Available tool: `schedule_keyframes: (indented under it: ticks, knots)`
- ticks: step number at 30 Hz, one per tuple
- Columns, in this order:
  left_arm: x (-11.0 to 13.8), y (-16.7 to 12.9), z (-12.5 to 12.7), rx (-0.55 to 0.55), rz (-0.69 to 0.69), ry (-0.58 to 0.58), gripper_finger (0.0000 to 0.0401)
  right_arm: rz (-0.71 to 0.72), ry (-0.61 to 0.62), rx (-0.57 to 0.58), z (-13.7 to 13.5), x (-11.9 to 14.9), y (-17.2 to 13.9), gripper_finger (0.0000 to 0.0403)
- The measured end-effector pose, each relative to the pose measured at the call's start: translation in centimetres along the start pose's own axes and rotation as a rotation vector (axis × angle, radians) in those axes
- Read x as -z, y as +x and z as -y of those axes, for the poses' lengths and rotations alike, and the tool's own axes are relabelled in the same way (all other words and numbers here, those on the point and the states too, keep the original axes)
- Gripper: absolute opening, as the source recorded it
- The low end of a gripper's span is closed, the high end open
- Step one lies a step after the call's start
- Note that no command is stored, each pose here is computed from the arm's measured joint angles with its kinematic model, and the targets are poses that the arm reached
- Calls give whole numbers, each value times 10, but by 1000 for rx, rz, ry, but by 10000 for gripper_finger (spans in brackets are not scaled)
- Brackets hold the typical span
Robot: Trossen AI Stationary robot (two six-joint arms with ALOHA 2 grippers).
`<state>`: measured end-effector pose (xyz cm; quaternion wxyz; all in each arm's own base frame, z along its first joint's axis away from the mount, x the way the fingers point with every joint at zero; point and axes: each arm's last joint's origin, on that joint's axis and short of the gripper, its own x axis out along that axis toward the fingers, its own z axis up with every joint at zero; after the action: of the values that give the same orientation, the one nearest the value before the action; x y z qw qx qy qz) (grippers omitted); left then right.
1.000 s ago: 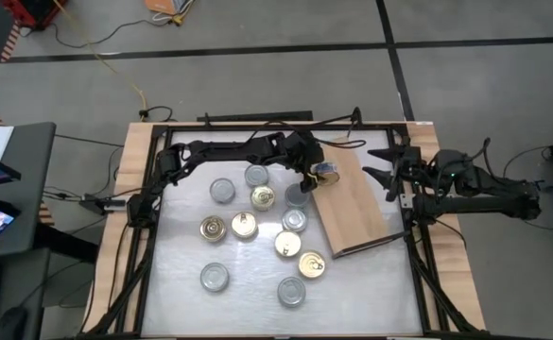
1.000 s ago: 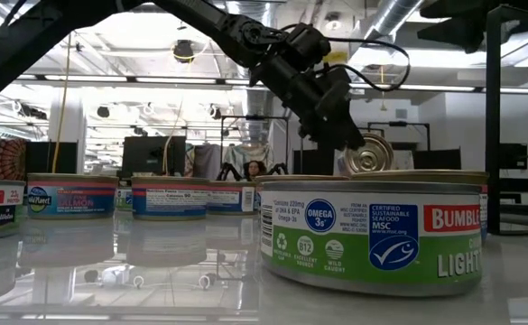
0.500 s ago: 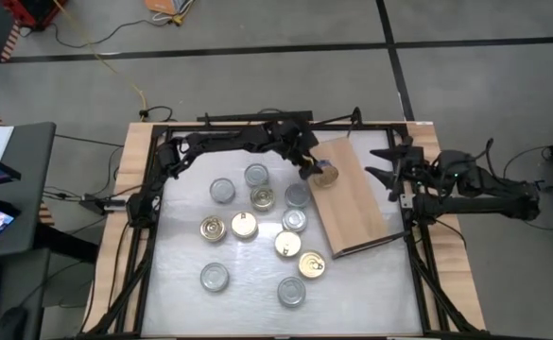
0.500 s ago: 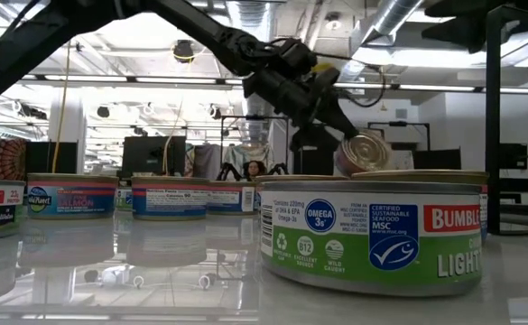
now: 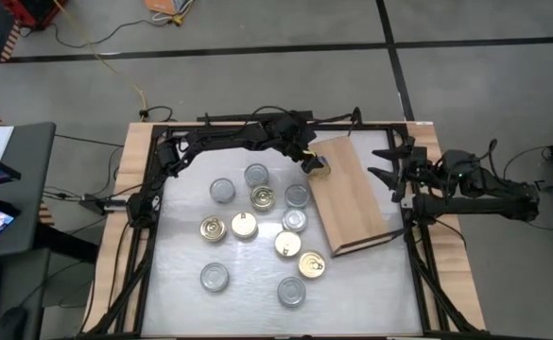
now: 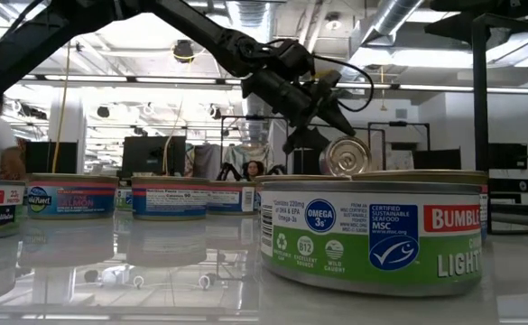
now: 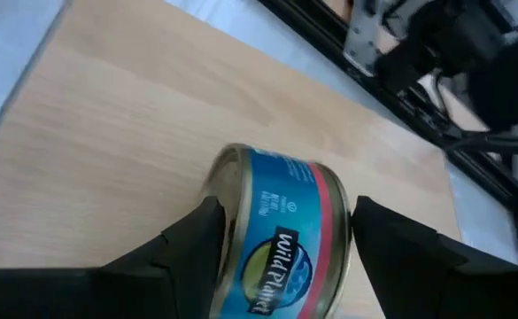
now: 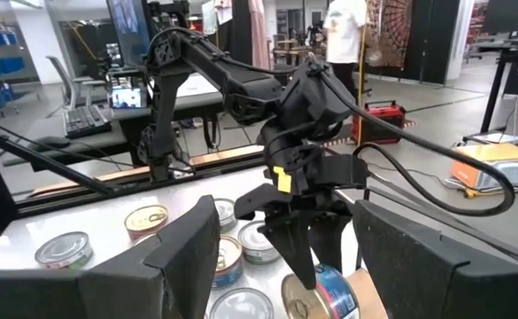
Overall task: Stack canned seafood by type on shelf
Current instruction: Put the blue tuna can on the shelf
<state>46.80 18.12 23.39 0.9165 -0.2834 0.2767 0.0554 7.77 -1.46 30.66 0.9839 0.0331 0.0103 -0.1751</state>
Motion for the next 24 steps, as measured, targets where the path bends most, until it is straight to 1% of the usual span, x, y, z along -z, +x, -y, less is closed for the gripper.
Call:
schedule_keyframes:
  ticks: [3,5,7,13,19,21,24]
  knots:
    - [1,1,1,-15,1,-4,242,0,0,0,0,0,0,283]
    - [1,1,1,-55,13,15,243,0,0,0,0,0,0,283]
    - [2,2,2,-79,11,61,243,0,0,0,0,0,0,283]
    - [6,5,10,-57,-11,183,244,0,-3,0,0,0,0,283]
    - [19,10,21,-167,-76,333,244,3,-2,-1,0,0,0,283]
    - [23,12,26,-189,-99,384,243,7,-5,-1,0,-1,0,283]
    - [27,15,34,-201,-103,417,224,10,-5,-1,0,-1,0,283]
